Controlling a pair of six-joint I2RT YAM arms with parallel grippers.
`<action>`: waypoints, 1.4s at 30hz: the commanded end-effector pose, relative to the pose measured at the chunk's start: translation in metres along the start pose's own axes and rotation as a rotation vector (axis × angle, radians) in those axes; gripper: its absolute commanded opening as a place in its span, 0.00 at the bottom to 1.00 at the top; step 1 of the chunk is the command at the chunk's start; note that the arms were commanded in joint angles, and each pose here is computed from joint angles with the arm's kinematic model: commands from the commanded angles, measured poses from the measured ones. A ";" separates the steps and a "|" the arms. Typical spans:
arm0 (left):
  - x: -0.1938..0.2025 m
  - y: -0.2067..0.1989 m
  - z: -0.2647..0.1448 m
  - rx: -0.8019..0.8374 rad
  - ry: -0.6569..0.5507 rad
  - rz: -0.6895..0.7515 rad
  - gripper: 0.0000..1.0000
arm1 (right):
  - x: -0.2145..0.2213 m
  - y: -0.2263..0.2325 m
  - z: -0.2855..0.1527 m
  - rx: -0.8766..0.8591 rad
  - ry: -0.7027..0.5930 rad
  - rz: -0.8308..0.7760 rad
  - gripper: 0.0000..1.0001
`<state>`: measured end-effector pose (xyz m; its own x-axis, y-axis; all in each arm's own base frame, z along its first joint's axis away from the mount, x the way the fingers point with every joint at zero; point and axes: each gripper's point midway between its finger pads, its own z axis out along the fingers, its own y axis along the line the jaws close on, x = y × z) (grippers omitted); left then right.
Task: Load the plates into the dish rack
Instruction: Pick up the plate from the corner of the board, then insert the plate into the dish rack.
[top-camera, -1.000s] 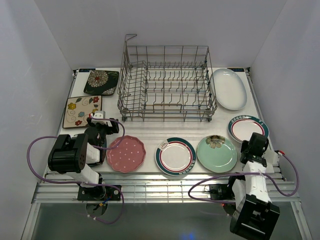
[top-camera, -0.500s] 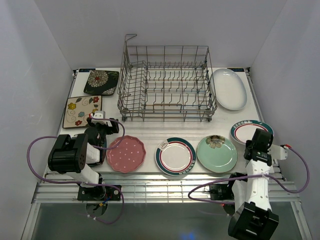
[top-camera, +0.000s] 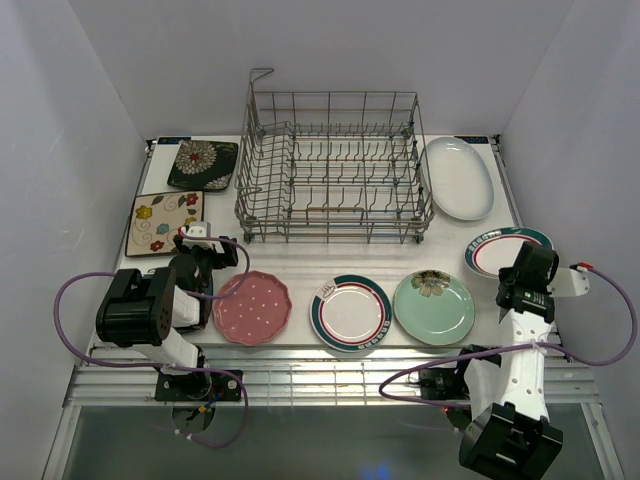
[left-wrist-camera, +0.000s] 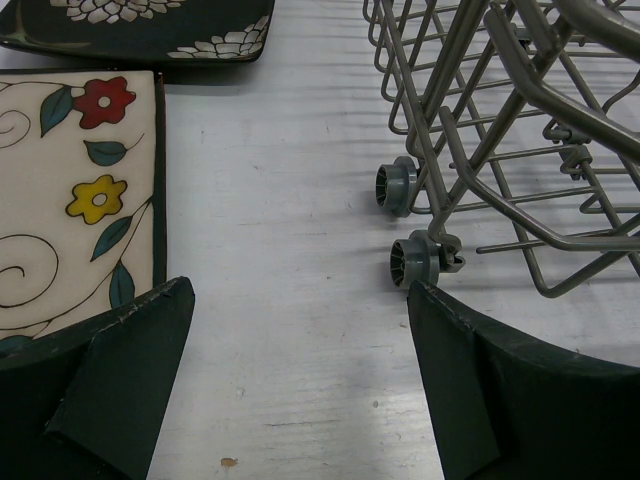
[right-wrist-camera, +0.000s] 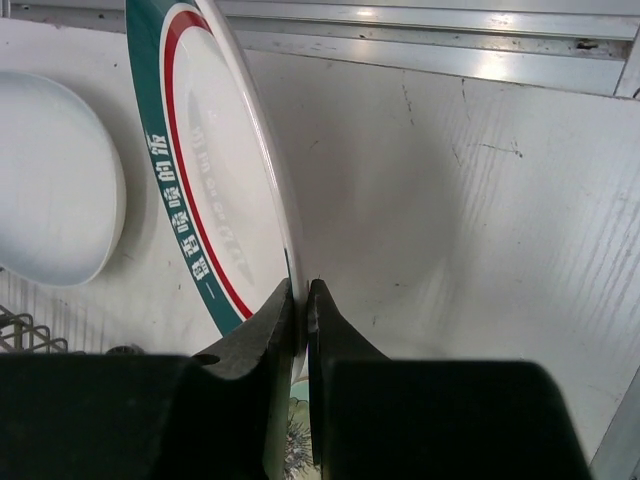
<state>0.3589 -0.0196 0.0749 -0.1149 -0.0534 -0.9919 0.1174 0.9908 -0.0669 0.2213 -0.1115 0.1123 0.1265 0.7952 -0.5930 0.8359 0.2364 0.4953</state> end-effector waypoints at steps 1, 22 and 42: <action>-0.010 -0.003 0.004 0.020 -0.028 0.008 0.98 | -0.033 0.041 -0.016 -0.128 -0.076 -0.025 0.08; -0.010 -0.003 0.004 0.020 -0.027 0.008 0.98 | -0.084 0.123 -0.072 -0.435 -0.177 -0.147 0.08; -0.009 -0.004 0.004 0.023 -0.025 0.008 0.98 | -0.104 0.215 -0.126 -0.697 -0.169 -0.233 0.08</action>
<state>0.3589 -0.0196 0.0749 -0.1149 -0.0534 -0.9919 0.1174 0.9908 -0.0669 0.3067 -0.0826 0.2923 -0.0011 0.6445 -0.7646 0.4757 0.6729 0.5665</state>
